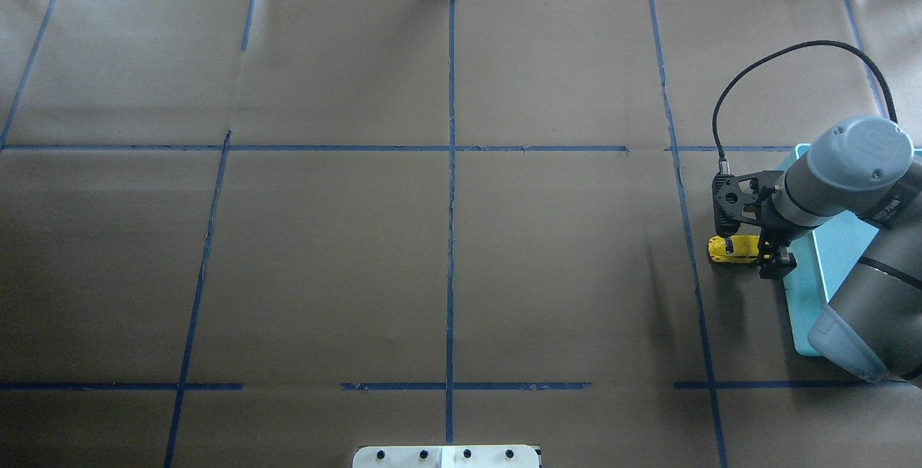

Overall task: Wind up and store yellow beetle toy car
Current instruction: 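Close the right gripper around the yellow car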

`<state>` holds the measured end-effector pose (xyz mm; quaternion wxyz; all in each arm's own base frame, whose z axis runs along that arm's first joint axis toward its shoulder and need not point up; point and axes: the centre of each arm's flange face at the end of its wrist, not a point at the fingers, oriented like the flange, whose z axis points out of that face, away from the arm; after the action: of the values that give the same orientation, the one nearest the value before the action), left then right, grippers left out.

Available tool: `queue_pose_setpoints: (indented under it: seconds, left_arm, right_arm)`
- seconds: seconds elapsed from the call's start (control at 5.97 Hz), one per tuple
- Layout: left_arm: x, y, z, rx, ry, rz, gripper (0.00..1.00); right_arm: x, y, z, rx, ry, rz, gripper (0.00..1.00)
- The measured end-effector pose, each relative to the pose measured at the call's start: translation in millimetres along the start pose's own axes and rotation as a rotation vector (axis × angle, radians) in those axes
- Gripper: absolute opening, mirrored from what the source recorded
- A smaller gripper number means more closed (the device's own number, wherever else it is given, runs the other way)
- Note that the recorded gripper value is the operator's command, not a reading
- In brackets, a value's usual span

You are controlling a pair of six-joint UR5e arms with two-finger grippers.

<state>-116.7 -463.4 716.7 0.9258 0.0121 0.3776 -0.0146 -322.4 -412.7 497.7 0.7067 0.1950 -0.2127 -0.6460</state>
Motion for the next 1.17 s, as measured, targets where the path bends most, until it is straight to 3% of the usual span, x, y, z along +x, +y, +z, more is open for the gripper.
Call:
queue_pose_setpoints:
  seconds: [0.17,0.34,0.5,0.67,0.84,1.17]
  left_arm:
    - [0,0,0,0.000,0.000,0.000,1.00]
    - [0,0,0,0.000,0.000,0.000,1.00]
    - [1,0,-1,0.002,0.000,0.001,1.00]
    - [3,-3,-3,0.007,0.001,0.008,1.00]
    - [8,-6,-5,0.014,0.014,0.016,1.00]
    - [25,-12,-14,0.031,0.067,0.004,1.00]
  right_arm:
    - [-1,-3,8,-0.009,-0.010,-0.004,0.90]
    - [-2,-6,12,-0.014,-0.013,-0.008,0.66]
    - [-3,-7,14,-0.019,-0.011,-0.011,0.30]
    - [-3,-7,15,-0.024,-0.004,-0.013,0.11]
    - [-2,-7,15,-0.027,0.003,-0.012,0.00]
    - [-4,-14,-5,0.001,0.025,-0.019,0.00]
